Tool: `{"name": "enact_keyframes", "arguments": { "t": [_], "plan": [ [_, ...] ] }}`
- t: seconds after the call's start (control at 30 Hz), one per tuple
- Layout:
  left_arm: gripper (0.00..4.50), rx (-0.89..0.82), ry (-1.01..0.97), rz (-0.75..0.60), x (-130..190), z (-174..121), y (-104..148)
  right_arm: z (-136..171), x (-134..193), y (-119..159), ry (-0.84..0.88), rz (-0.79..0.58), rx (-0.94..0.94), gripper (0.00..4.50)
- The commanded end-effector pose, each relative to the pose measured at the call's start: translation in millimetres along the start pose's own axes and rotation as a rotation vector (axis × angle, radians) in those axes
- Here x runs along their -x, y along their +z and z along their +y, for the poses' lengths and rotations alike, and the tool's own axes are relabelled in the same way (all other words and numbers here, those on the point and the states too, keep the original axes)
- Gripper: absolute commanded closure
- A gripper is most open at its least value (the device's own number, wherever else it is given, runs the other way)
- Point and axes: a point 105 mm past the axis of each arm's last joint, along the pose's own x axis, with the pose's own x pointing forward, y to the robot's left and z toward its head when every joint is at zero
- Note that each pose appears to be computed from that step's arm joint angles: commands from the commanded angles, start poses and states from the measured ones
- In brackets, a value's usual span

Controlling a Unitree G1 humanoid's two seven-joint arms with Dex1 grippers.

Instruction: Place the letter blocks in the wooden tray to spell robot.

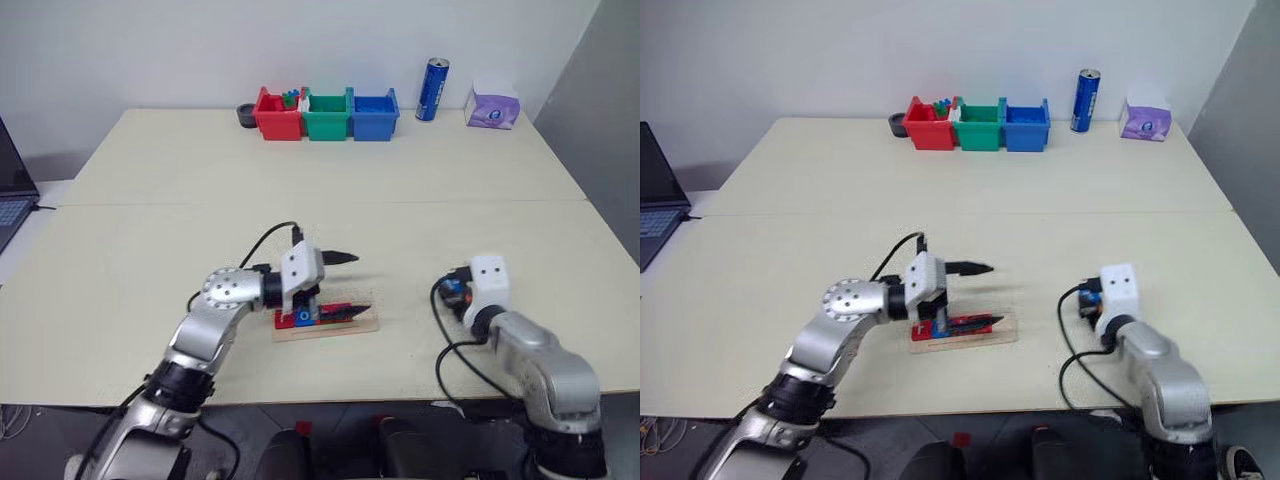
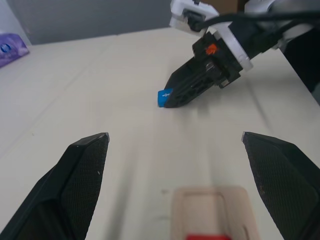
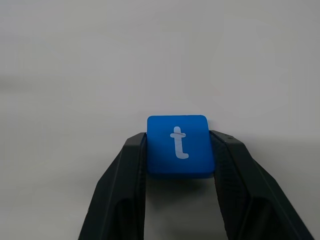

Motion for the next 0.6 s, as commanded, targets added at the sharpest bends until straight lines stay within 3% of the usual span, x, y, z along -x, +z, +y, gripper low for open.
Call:
{"name": "enact_keyframes", "arguments": {
  "t": [0.03, 0.17, 0.6],
  "plan": [
    [0.0, -0.035, -0.031, -0.027, 11.6, -7.3, 14.9, 35.9, 6.6, -5.9, 0.107, 0.056, -0.023, 3.03],
    [0.0, -0.027, -0.034, -0.027, 15.1, -12.0, 16.8, 53.6, 5.4, -1.0, 0.135, 0.062, -0.018, 3.03],
    [0.0, -0.029, -0.001, -0.02, 18.5, -4.6, 18.4, 54.1, 0.3, 0.8, 0.137, 0.083, 0.022, 3.03]
  ]
}}
